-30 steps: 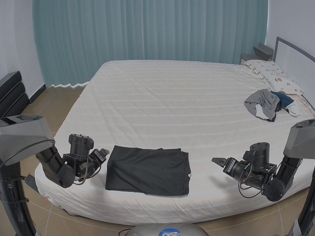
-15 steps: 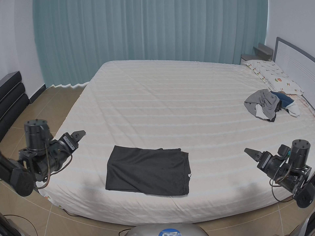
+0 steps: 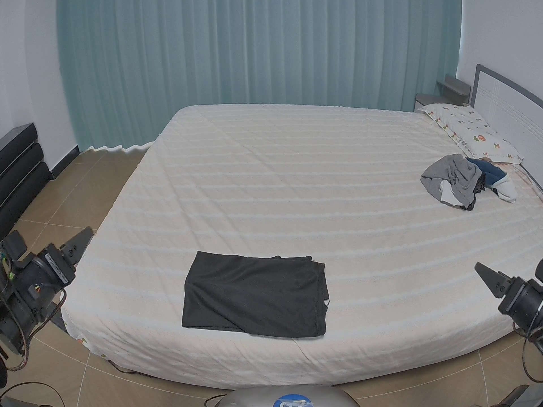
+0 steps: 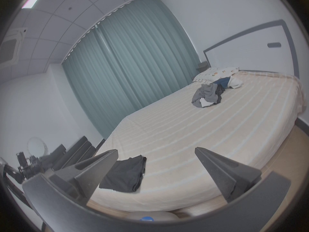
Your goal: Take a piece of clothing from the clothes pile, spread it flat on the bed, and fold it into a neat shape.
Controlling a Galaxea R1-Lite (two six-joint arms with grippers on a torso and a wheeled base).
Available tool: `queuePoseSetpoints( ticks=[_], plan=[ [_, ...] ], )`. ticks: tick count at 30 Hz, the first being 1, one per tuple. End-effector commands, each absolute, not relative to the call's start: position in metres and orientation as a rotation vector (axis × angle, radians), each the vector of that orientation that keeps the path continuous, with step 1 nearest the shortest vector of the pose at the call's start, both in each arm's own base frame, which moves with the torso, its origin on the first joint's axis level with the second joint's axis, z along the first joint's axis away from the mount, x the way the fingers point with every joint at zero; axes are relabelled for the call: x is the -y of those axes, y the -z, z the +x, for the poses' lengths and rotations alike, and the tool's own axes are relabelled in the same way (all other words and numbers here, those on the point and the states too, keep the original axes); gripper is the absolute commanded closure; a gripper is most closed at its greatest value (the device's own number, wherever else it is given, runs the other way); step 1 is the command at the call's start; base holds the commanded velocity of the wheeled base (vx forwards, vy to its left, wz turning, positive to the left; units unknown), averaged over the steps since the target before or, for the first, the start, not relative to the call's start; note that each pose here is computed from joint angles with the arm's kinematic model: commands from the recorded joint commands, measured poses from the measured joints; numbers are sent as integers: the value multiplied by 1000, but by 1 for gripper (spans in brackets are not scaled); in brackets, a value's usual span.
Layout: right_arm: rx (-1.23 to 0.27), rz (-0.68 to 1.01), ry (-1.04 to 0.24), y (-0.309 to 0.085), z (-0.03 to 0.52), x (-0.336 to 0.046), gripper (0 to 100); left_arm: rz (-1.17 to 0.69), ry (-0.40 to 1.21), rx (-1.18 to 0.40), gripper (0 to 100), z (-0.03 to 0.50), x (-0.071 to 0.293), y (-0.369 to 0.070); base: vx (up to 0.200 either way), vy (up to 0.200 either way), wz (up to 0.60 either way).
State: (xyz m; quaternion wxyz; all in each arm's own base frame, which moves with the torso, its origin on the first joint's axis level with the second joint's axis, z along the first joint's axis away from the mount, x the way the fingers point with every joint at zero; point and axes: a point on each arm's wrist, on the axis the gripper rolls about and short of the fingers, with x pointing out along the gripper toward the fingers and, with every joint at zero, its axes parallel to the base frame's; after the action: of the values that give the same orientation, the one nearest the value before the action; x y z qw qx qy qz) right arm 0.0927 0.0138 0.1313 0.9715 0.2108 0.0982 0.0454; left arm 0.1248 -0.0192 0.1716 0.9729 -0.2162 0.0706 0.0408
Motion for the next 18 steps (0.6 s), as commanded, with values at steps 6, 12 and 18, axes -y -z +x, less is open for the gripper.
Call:
queuePoseSetpoints(
  ticks=[6, 12, 18],
  plan=[
    [-51, 252, -130, -123, -9, 1, 0, -218, -184, 59, 0, 20, -5, -169, 0, 0, 0],
    [-10, 193, -85, -120, -24, 3, 0, -119, -276, 139, 0, -9, -10, -162, 0, 0, 0],
    [-3, 95, -4, -111, -33, 1, 0, -47, -348, 199, 0, -27, -10, -155, 0, 0, 0]
  ],
)
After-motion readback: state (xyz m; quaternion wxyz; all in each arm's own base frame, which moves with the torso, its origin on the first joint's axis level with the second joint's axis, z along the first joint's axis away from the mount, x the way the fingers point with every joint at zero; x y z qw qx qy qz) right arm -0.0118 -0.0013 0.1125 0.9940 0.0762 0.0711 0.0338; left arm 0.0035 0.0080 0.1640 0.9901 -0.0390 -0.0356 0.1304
